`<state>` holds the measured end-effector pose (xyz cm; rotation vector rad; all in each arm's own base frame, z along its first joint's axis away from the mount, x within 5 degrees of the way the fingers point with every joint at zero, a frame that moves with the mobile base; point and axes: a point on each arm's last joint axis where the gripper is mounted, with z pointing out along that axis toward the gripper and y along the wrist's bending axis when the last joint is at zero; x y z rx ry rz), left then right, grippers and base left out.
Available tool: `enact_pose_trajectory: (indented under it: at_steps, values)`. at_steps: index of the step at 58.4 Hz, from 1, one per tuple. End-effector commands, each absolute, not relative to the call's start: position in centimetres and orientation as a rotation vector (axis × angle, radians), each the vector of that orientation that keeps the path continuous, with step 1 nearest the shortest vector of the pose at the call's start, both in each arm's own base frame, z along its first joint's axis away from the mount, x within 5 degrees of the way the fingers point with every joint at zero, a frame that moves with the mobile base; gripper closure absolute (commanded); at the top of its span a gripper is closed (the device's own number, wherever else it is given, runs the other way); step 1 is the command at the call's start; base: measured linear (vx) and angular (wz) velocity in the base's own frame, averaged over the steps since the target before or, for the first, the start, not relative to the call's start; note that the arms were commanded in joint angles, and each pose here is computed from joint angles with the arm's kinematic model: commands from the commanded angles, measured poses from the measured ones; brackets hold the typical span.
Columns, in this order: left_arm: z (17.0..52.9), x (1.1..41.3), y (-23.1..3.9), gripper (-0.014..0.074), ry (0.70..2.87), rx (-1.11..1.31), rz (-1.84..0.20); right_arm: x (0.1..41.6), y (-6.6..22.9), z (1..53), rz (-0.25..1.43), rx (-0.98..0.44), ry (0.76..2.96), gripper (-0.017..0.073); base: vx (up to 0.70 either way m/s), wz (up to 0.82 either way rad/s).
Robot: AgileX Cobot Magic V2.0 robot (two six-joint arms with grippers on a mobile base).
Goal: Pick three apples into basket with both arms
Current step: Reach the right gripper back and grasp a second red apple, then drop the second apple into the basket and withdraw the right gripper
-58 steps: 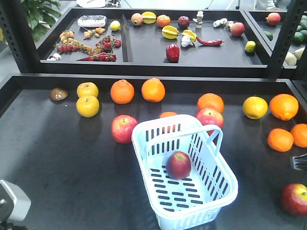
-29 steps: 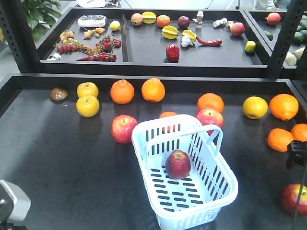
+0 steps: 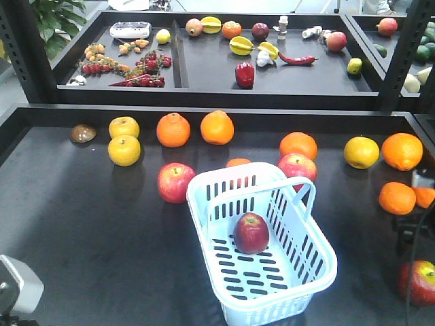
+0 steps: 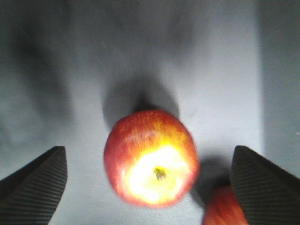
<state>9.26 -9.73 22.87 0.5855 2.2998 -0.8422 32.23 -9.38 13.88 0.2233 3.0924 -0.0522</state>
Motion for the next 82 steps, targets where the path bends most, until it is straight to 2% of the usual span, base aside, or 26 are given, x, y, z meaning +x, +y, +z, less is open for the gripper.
enact_pose_trajectory:
  at_steps: [1,17,24,33,40,45,54,59,72,82]
  values:
    - [23.9,9.7,-10.0,0.0599,2.253,0.535,-0.869,32.9,-9.8,14.4,-0.074,0.215,3.060,-0.0087,0.00,0.00]
    - [23.9,9.7,-10.0,0.0599,2.253,0.535,-0.869,32.9,-9.8,11.4,-0.047,0.205,3.146,-0.0051,0.00,0.00]
    - [23.9,9.7,-10.0,0.0599,2.253,0.535,-0.869,32.9,-9.8,10.8,-0.030,0.220,3.157,0.0012,0.00,0.00]
    - [23.9,9.7,-10.0,0.0599,2.253,0.535,-0.869,33.1,-9.5,12.1,0.001,0.259,3.106,0.0202,0.00,0.00]
    - [23.9,9.7,-10.0,0.0599,2.253,0.535,-0.869,33.0,-9.3,15.6,-0.003,0.270,3.002,0.0450,0.00,0.00]
    - [23.9,9.7,-10.0,0.0599,2.253,0.535,-0.869,32.4,-8.9,18.5,0.011,0.250,2.942,0.0575,0.00,0.00]
    - [23.9,9.7,-10.0,0.0599,2.253,0.535,-0.869,29.5,-6.6,24.8,0.182,0.202,2.772,0.0568,0.00,0.00]
    - [23.9,9.7,-10.0,0.0599,2.253,0.535,-0.869,26.7,-4.6,27.6,0.309,0.118,2.631,0.0566,0.00,0.00]
    - [23.9,9.7,-10.0,0.0599,2.253,0.535,-0.869,20.3,2.4,30.3,0.526,-0.202,2.347,0.0564,0.00,0.00]
    - [23.9,9.7,-10.0,0.0599,2.253,0.535,-0.869,19.2,6.4,30.8,0.644,-0.359,2.269,0.0559,0.00,0.00]
